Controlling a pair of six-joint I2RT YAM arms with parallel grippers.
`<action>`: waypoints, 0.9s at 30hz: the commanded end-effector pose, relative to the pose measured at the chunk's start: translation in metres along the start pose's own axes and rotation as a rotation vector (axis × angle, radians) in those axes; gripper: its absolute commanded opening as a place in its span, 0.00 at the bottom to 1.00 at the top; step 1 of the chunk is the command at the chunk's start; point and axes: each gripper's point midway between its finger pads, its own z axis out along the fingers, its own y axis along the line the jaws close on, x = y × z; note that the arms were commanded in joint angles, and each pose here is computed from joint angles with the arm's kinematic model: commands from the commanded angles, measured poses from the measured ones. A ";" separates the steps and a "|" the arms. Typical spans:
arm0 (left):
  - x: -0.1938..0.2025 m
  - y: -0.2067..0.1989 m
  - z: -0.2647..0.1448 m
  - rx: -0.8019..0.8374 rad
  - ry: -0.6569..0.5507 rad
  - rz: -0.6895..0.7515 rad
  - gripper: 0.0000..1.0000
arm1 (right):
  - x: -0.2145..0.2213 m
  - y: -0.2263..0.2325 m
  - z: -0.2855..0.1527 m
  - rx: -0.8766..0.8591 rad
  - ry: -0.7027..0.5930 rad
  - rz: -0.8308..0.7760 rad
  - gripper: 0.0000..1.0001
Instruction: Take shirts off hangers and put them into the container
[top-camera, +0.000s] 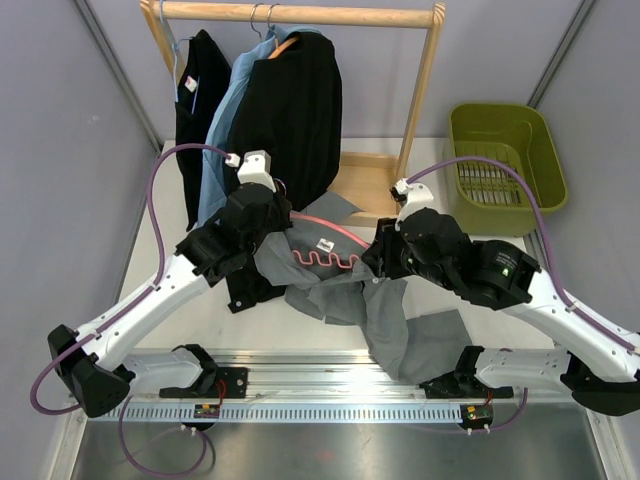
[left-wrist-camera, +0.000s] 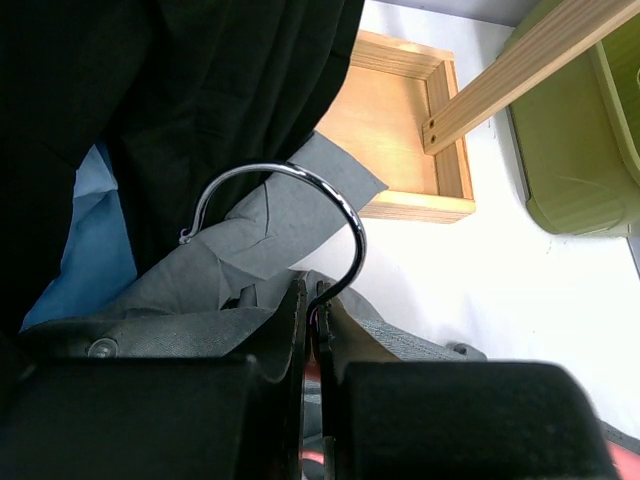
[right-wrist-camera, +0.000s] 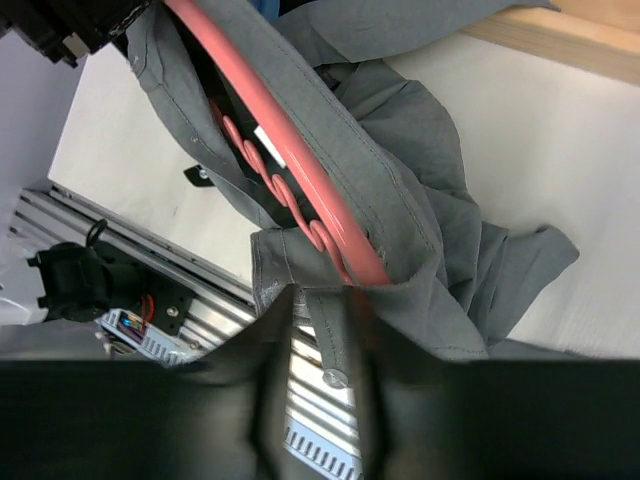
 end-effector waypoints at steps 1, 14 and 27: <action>-0.026 -0.008 -0.008 0.027 -0.094 -0.054 0.00 | -0.014 -0.007 -0.017 0.037 -0.055 0.046 0.44; -0.028 -0.016 -0.008 0.051 -0.084 -0.059 0.00 | 0.007 -0.030 -0.012 0.171 0.015 0.071 0.60; -0.050 -0.018 -0.019 0.043 -0.135 -0.046 0.00 | 0.027 -0.043 -0.013 0.189 0.039 0.093 0.08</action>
